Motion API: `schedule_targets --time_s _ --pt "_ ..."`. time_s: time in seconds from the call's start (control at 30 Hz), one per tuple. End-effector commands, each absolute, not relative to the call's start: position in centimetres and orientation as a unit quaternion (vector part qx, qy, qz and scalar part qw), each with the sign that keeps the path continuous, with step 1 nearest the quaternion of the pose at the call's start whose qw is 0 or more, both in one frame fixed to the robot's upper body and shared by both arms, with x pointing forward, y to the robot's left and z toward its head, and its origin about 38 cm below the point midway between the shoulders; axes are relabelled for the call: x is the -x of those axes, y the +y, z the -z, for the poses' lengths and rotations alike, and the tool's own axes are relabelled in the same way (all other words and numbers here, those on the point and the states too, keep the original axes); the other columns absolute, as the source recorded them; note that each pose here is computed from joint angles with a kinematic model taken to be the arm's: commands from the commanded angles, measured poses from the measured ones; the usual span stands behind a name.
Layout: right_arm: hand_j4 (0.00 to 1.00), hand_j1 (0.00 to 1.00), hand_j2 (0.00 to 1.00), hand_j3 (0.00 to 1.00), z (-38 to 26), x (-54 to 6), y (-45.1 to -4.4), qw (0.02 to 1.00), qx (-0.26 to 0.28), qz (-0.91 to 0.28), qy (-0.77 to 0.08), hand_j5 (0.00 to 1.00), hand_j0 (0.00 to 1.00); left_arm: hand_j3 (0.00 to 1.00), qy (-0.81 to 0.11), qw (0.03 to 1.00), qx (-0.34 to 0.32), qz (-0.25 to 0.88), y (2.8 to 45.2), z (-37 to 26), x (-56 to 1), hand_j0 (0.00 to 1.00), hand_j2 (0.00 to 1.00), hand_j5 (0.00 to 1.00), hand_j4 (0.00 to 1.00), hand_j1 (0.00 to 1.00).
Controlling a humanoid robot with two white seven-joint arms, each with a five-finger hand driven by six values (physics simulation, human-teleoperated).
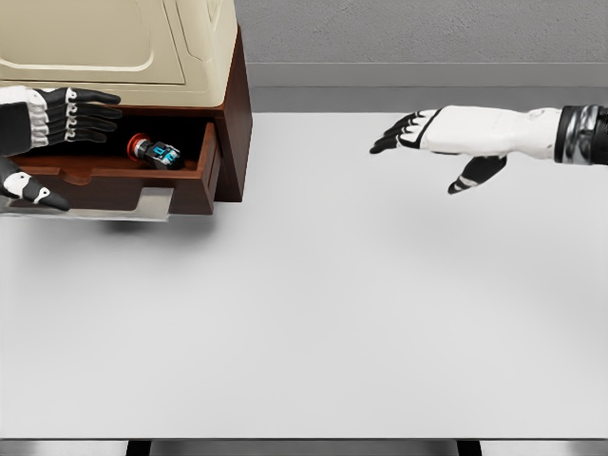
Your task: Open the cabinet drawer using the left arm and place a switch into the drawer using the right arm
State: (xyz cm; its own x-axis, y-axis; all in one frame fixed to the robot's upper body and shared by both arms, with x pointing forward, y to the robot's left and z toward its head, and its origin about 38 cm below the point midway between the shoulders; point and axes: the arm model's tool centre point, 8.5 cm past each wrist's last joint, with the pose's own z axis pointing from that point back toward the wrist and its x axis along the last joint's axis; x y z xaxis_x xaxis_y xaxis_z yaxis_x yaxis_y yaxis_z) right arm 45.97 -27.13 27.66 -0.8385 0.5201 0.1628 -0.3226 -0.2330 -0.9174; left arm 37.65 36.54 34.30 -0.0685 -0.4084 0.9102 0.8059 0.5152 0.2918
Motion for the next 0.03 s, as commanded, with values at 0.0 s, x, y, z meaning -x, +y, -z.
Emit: schedule_targets --time_s 0.0 --pt "1.0 1.0 1.0 1.0 -26.84 -47.01 -27.32 0.292 0.085 -0.77 -0.561 1.0 1.0 1.0 -0.572 0.649 0.2 0.461 34.98 -33.78 -38.17 1.0 1.0 1.0 1.0 1.0"
